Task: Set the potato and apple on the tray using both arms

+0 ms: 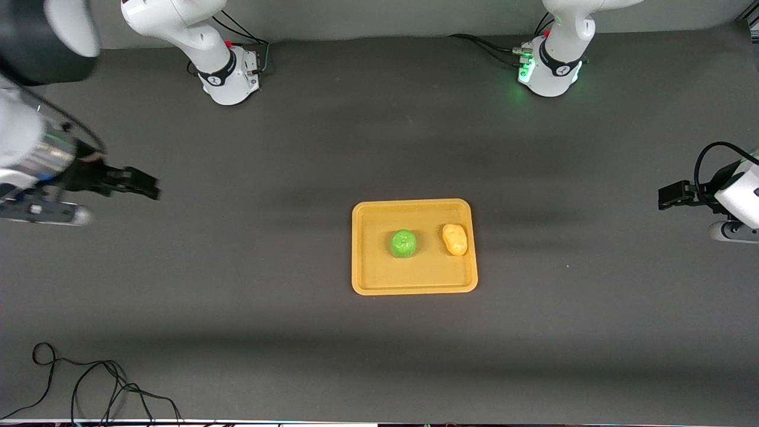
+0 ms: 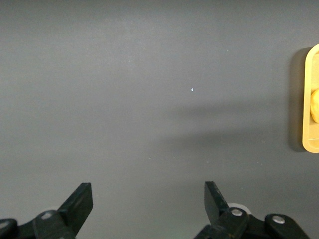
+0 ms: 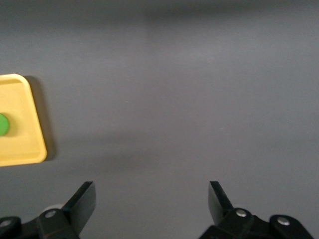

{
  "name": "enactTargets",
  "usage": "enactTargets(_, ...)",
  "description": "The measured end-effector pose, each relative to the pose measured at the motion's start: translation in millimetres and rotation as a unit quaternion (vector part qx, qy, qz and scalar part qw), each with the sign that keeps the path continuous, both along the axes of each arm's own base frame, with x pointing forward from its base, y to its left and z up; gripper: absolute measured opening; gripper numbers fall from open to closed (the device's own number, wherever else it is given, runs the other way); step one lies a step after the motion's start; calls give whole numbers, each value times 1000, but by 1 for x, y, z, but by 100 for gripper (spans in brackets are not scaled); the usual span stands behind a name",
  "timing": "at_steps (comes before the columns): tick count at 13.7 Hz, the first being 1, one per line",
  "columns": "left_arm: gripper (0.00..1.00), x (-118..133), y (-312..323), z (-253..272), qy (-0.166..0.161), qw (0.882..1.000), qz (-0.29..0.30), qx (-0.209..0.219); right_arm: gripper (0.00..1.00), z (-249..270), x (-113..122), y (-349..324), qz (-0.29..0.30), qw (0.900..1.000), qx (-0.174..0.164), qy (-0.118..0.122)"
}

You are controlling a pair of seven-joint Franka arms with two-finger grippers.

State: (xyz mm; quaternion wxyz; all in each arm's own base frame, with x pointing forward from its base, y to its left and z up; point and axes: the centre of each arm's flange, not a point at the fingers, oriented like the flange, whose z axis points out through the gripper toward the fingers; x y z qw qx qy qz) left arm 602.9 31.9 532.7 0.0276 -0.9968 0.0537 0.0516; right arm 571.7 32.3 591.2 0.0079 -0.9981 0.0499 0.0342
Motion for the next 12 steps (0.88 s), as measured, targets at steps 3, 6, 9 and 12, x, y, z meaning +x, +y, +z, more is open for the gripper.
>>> enactTargets(3,100,-1,0,0,2,1000,0,0,100,4,-15,-46,6,1000,5,-5)
enactTargets(6,100,0,-3,0,2,1000,-3,0,100,5,-19,-72,5,1000,6,-7)
enactTargets(9,100,-1,-3,2,0,1000,-3,0,100,6,-18,-69,10,1000,0,-7)
enactTargets(12,100,-1,-3,4,-2,1000,-3,0,100,7,-18,-67,11,1000,0,-9)
